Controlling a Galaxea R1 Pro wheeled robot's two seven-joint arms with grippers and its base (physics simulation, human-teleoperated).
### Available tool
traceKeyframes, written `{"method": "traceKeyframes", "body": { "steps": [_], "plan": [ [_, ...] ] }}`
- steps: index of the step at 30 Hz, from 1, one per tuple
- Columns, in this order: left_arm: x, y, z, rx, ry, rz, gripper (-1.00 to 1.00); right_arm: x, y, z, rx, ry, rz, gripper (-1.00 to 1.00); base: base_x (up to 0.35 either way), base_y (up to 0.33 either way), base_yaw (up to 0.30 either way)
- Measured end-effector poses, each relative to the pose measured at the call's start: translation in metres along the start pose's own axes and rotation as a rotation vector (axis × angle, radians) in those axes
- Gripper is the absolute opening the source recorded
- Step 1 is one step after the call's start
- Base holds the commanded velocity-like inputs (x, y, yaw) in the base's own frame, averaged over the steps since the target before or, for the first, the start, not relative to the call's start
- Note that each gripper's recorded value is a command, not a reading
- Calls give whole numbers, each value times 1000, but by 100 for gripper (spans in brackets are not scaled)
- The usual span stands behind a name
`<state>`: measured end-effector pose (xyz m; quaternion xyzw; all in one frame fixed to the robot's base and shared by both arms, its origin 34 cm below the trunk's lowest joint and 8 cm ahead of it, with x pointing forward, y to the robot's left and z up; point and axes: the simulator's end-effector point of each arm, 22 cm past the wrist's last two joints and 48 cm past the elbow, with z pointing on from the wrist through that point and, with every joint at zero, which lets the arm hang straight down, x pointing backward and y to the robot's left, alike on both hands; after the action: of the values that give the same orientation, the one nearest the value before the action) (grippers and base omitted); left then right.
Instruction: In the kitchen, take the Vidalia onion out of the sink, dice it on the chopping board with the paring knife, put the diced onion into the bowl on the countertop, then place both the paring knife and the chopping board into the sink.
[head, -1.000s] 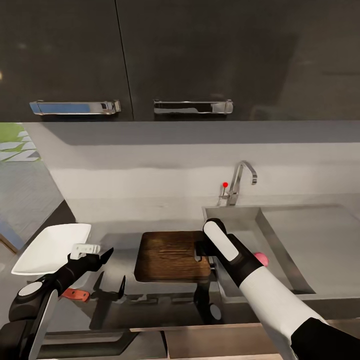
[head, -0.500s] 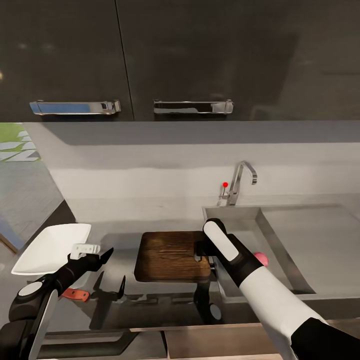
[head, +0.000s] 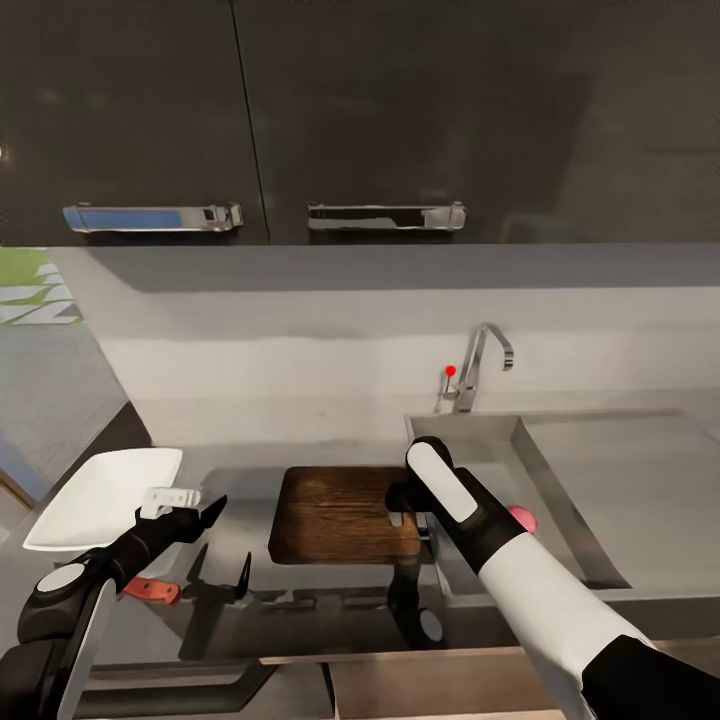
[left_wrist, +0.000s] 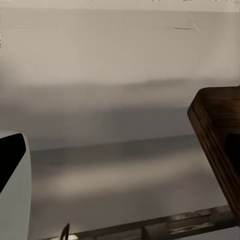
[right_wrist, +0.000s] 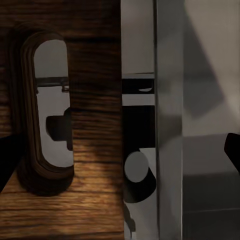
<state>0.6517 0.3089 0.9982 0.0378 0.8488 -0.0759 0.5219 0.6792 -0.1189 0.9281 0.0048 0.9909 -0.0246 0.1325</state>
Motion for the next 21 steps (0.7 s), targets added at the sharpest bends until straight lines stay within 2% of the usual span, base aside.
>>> {"method": "traceKeyframes", "body": {
  "steps": [11, 21],
  "plan": [
    [-8, -1, -4, 0, -17, 3, 100, -4, 0, -10, -1, -18, 2, 100, 0, 0, 0],
    [-16, -2, -8, 1, -33, 6, 100, -9, 1, -20, -7, -40, 5, 100, 0, 0, -57]
  ]
}}
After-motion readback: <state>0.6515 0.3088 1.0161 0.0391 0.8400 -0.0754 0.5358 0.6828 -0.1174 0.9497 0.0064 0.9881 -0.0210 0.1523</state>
